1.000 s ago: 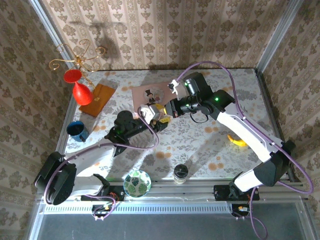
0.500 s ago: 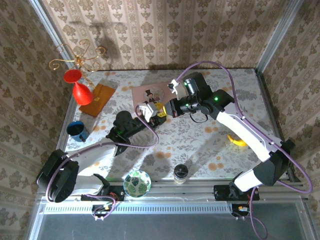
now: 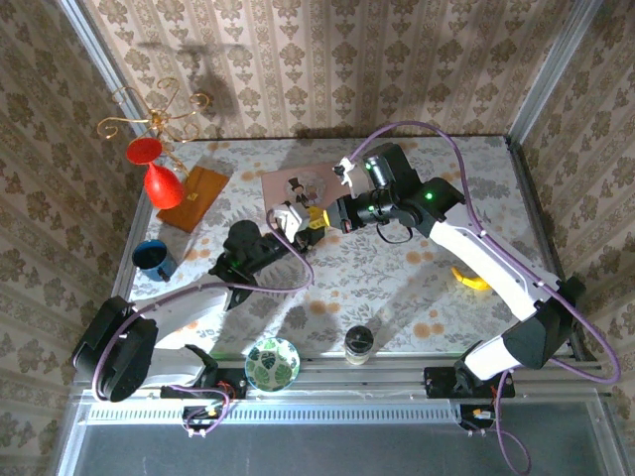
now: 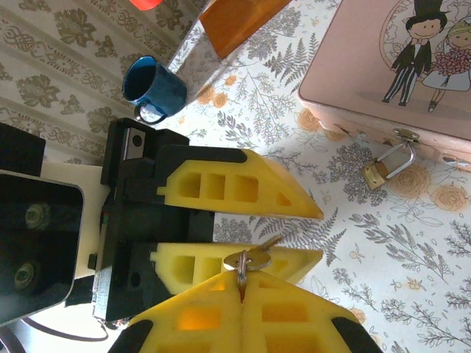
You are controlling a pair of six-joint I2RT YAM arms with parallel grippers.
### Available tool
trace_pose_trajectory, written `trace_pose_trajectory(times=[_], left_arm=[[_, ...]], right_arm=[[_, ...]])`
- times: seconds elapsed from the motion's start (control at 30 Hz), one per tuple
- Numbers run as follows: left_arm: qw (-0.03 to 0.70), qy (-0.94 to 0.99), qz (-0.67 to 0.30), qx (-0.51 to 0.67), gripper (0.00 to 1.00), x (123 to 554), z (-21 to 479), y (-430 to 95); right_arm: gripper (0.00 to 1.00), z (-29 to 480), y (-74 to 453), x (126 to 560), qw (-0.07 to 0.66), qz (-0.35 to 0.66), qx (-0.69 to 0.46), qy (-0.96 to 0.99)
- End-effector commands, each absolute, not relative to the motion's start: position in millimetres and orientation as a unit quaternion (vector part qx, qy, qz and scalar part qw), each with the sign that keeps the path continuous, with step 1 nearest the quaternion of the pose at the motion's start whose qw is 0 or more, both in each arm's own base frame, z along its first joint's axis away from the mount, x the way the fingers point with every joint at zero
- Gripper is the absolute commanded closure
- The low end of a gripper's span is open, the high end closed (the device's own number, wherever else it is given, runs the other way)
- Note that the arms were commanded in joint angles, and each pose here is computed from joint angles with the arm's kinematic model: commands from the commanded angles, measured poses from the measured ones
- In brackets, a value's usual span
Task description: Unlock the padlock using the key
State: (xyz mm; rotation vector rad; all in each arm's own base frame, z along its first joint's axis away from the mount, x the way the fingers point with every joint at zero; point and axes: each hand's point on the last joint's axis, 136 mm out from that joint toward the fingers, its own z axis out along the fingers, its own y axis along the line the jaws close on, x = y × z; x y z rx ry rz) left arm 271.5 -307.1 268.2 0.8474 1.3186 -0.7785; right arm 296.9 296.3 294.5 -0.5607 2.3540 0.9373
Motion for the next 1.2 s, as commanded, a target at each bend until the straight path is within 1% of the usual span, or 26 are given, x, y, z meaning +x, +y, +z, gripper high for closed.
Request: trace_pose_trajectory(times=[0.0,0.03,0.07,0.1,0.13,0.2,0.3,0.4,0.5,0.67,0.77,0.93,0.97,1.07,1.17], left_arm=[[0.649,0.573,-0.341,0.365,0.86,270.3,274.6,-301.1],[0.649,0.574,-0.34,0.365,0.9,270.2,275.2,-300.0],[0.645,0.576,-0.344,0.366,0.93,269.2,275.9,-299.5],[0.635,0.58,-0.351,0.37,0.97,267.8,276.6,-298.8],[0.623,0.586,-0.358,0.375,1.0,266.7,275.8,-298.1],[0.578,0.605,-0.376,0.399,1.0,260.8,270.7,-296.5],[0.499,0.648,-0.38,0.431,1.0,249.5,254.5,-287.9],[0.429,0.668,-0.371,0.482,1.0,222.1,241.6,-277.1],[0.381,0.678,-0.359,0.516,1.0,198.3,236.1,-264.4],[0.317,0.681,-0.341,0.565,1.0,168.4,240.6,-254.7],[0.288,0.671,-0.318,0.605,1.0,151.5,242.1,-254.3],[0.262,0.672,-0.259,0.642,1.0,149.6,238.7,-250.9],[0.261,0.676,-0.253,0.641,1.0,152.3,239.8,-251.0],[0.253,0.677,-0.253,0.643,1.0,153.3,241.8,-253.6],[0.256,0.679,-0.251,0.64,1.0,157.5,242.2,-256.3]], right_arm=[[1.0,301.2,297.7,295.5,0.269,0.357,-0.208,0.87],[1.0,300.2,296.7,295.4,0.269,0.354,-0.209,0.871],[0.94,297.9,294.6,296.1,0.269,0.346,-0.21,0.874],[0.82,297.7,291.0,297.0,0.273,0.335,-0.212,0.877],[0.78,297.2,287.6,297.1,0.275,0.326,-0.216,0.878],[0.72,300.1,280.1,296.4,0.284,0.316,-0.231,0.875],[0.67,309.3,268.8,293.2,0.301,0.32,-0.25,0.863],[0.66,314.8,264.0,283.0,0.319,0.324,-0.287,0.843],[0.64,321.4,263.1,266.5,0.342,0.334,-0.333,0.813],[0.6,328.7,266.1,251.6,0.368,0.352,-0.376,0.774],[0.62,332.2,273.8,242.1,0.369,0.379,-0.398,0.749],[0.63,329.4,291.2,226.9,0.338,0.433,-0.429,0.717],[0.61,327.1,295.1,223.2,0.325,0.445,-0.435,0.712],[0.51,317.8,302.4,221.8,0.296,0.459,-0.439,0.713],[0.63,311.1,307.0,214.8,0.263,0.48,-0.448,0.707]])
